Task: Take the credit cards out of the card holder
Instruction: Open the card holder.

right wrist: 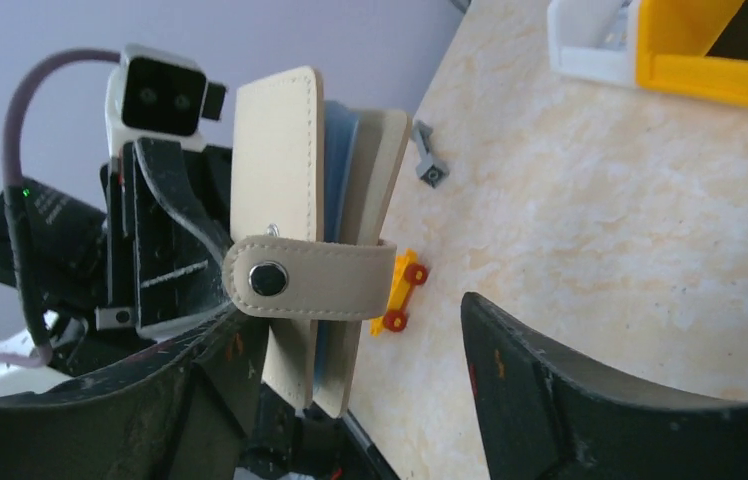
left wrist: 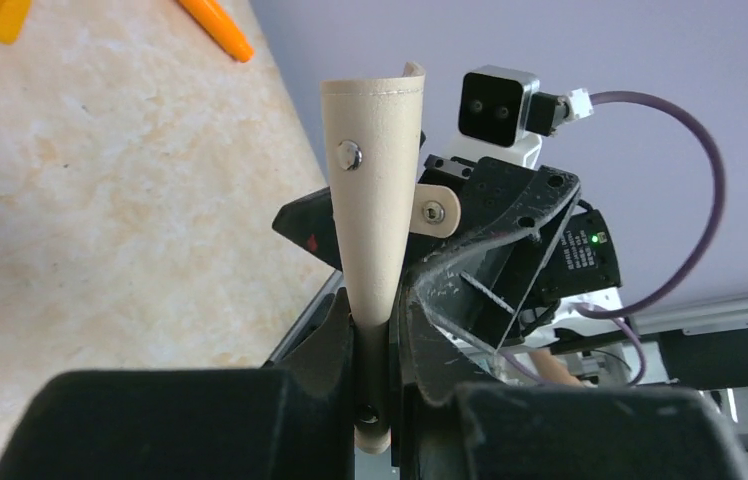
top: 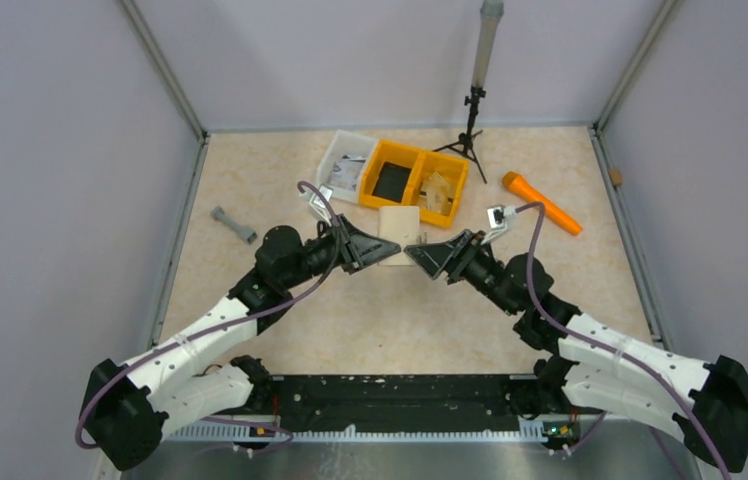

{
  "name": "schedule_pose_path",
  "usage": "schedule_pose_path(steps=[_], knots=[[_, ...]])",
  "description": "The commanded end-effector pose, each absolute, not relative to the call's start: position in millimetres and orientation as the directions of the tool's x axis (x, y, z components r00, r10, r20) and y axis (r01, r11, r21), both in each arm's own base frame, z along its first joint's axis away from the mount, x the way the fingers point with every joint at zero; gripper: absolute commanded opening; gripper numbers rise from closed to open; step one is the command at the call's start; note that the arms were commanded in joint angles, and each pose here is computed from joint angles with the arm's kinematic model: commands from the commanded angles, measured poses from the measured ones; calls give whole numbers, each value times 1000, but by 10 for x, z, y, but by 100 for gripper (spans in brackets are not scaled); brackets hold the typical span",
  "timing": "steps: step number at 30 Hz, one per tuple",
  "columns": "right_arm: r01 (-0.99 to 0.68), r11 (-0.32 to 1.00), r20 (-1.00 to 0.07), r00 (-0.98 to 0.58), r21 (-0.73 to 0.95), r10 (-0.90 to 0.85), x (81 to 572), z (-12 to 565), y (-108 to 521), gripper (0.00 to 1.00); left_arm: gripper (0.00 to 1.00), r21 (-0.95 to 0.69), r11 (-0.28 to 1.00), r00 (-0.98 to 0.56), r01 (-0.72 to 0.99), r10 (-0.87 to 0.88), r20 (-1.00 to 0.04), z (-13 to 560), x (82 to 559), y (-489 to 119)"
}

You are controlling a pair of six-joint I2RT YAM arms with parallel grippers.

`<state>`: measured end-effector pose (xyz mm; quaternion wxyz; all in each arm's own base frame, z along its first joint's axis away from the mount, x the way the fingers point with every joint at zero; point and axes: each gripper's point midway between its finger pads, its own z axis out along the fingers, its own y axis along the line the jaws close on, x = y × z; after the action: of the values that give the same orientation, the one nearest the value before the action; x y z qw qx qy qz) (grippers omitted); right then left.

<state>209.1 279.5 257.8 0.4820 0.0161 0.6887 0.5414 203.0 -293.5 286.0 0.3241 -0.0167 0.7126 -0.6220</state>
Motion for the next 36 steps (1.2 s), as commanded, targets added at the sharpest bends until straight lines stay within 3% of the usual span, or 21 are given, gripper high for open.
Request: schedule_pose_path(steps=[1,9,12,16,20,27,36], knots=[[-429,358,-534,-420,830,734,2291,2970,2539,63,0,-887,70,-780,457,-447,-437,3250,1933,-2962],[-398,299,-450,-367,867,814,2272,2900,2303,32,0,-885,47,-774,464,-465,-430,3294,1918,-2933],[-408,298,-462,-398,863,792,2266,2914,2401,33,0,-885,28,-780,465,-459,-425,3306,1909,-2951],[-438,275,-467,-427,856,774,2244,2985,2509,48,0,-882,10,-786,471,-449,-424,3329,1888,-2967],[-450,233,-441,-442,862,781,2215,3059,2535,56,0,-879,4,-785,476,-449,-427,3349,1873,-2961],[-483,123,-378,-475,867,795,2120,3236,2553,35,0,-877,-13,-795,481,-430,-429,3338,1853,-2994],[-503,83,-366,-497,860,787,2065,3349,2584,34,0,-873,-28,-794,488,-431,-430,3338,1849,-2997]])
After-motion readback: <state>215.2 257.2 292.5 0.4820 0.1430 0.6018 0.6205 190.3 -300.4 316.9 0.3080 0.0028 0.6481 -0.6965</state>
